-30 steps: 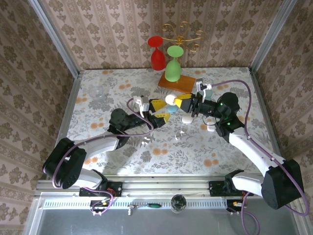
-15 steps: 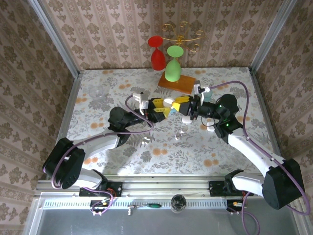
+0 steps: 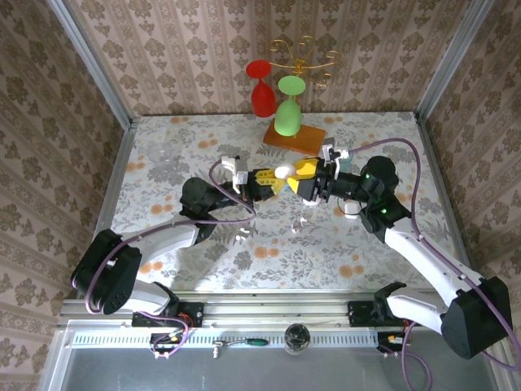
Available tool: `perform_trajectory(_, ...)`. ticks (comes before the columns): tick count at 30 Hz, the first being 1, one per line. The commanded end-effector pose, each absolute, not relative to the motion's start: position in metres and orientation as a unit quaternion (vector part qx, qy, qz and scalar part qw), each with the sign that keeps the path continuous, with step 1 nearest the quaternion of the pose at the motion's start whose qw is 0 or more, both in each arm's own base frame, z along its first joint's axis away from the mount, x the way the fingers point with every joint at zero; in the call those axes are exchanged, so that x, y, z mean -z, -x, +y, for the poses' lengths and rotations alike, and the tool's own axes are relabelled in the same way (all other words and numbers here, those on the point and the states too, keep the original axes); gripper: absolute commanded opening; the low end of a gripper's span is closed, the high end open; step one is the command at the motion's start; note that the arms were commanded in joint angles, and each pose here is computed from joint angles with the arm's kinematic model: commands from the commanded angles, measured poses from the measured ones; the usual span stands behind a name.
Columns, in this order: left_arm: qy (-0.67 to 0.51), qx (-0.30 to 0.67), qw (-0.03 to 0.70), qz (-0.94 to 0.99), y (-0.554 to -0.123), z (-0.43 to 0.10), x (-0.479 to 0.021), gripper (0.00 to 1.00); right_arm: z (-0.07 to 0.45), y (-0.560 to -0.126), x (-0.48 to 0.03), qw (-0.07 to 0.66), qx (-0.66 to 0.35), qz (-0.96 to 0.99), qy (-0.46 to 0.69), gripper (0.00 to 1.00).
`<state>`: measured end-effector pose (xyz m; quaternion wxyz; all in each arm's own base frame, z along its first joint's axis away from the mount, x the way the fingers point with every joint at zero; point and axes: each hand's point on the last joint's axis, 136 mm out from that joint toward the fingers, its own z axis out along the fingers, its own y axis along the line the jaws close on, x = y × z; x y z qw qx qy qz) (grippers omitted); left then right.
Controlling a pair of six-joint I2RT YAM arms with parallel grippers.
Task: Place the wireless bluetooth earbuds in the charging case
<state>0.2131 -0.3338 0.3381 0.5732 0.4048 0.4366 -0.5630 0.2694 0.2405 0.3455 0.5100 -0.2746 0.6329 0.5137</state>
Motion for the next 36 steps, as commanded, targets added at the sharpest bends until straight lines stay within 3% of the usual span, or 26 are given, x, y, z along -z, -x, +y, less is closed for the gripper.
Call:
perform_trajectory(1, -0.428, 0.533, 0.591, 0.429, -0.216, -0.328, -0.332, 0.00, 0.234, -0.271, -0.349, 0.530, -0.458, 0.653, 0.289, 0.61)
perform_trajectory(3, -0.428, 0.531, 0.591, 0.431, -0.218, -0.326, -0.331, 0.00, 0.236, -0.269, -0.345, 0.517, -0.456, 0.661, 0.298, 0.52)
perform_trajectory(5, -0.432, 0.539, 0.584, 0.426, -0.216, -0.327, -0.332, 0.00, 0.241, -0.268, -0.343, 0.505, -0.467, 0.659, 0.304, 0.50)
perform_trajectory(13, -0.439, 0.559, 0.560, 0.426, -0.212, -0.325, -0.325, 0.00, 0.243, -0.268, -0.340, 0.516, -0.443, 0.659, 0.322, 0.59)
perform_trajectory(21, -0.475, 0.561, 0.517, 0.438, -0.197, -0.324, -0.313, 0.00, 0.253, -0.251, -0.335, 0.476, -0.455, 0.644, 0.389, 0.59)
perform_trajectory(28, -0.488, 0.564, 0.500, 0.440, -0.189, -0.323, -0.314, 0.00, 0.262, -0.235, -0.332, 0.442, -0.468, 0.627, 0.439, 0.47)
perform_trajectory(36, -0.501, 0.560, 0.487, 0.446, -0.188, -0.326, -0.310, 0.00, 0.266, -0.230, -0.330, 0.432, -0.480, 0.621, 0.444, 0.14)
